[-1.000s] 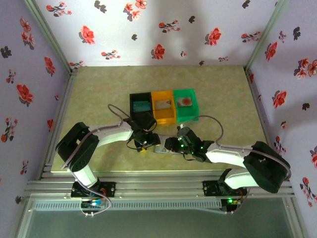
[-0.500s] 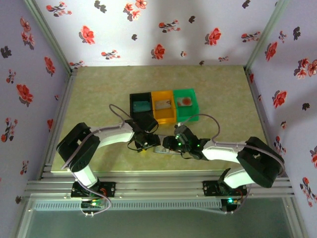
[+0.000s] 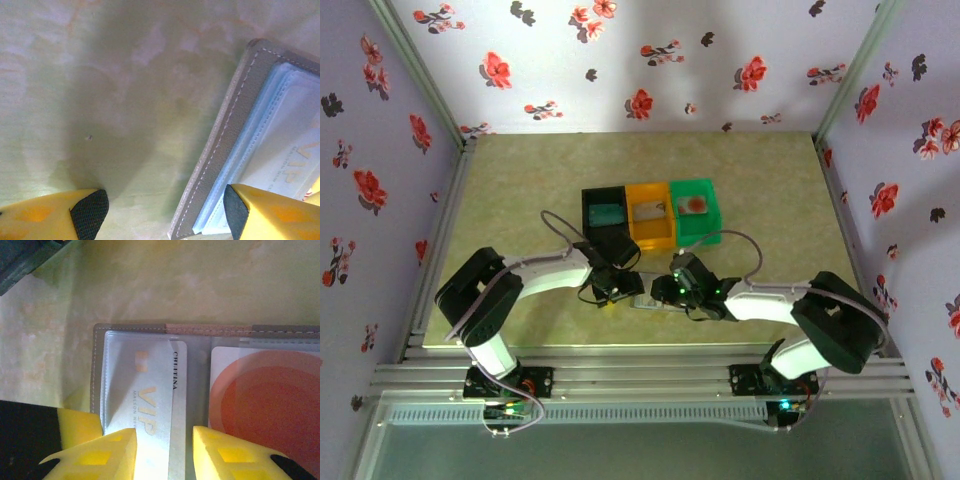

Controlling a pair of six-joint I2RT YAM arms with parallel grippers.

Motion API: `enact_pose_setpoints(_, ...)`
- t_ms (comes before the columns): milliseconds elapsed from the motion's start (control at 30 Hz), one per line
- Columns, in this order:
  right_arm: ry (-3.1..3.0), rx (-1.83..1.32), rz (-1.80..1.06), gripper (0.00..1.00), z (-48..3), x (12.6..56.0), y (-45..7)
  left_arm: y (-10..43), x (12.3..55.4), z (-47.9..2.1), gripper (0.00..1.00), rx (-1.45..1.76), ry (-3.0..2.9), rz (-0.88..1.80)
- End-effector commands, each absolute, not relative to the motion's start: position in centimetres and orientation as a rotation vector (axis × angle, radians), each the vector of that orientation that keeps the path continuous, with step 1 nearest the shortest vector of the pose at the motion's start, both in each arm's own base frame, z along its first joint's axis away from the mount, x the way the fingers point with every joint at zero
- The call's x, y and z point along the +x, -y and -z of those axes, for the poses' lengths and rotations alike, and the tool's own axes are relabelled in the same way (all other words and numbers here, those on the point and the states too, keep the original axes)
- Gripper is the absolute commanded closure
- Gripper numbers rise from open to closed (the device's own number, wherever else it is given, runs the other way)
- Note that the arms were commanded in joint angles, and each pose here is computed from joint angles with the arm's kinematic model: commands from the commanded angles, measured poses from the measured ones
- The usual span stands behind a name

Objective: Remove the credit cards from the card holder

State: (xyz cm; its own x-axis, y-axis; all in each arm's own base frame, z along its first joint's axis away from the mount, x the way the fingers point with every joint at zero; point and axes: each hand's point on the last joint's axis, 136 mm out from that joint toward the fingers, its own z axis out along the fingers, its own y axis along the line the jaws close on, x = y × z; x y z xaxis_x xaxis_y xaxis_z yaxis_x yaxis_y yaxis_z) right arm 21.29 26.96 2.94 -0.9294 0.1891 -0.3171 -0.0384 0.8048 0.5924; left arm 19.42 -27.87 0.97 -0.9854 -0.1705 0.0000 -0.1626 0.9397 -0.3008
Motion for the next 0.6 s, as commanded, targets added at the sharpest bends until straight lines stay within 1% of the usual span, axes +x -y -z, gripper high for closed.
enact_pose_setpoints(0,-2.666,0.101,-0.845,0.65,-1.9,21.2,-26.8,27.7,13.2,6.6,0.30,-0.227,-3.310,0.406)
enact_pose_setpoints(100,-2.668,0.114,-0.904,0.66,-1.7,21.0,-27.2,27.8,12.9,7.2,0.30,-0.231,-3.321,0.406)
enact_pose_setpoints(200,-2.648,0.113,-0.961,0.71,-2.2,20.9,-27.4,27.7,12.8,7.6,0.30,-0.239,-3.328,0.410)
enact_pose_setpoints(333,-2.591,0.099,-1.039,0.74,-3.3,20.9,-27.8,27.5,12.5,8.3,0.30,-0.246,-3.339,0.405)
enact_pose_setpoints(567,-2.510,0.061,-1.194,0.76,-5.0,20.8,-29.2,27.6,12.2,9.0,0.31,-0.258,-3.348,0.422)
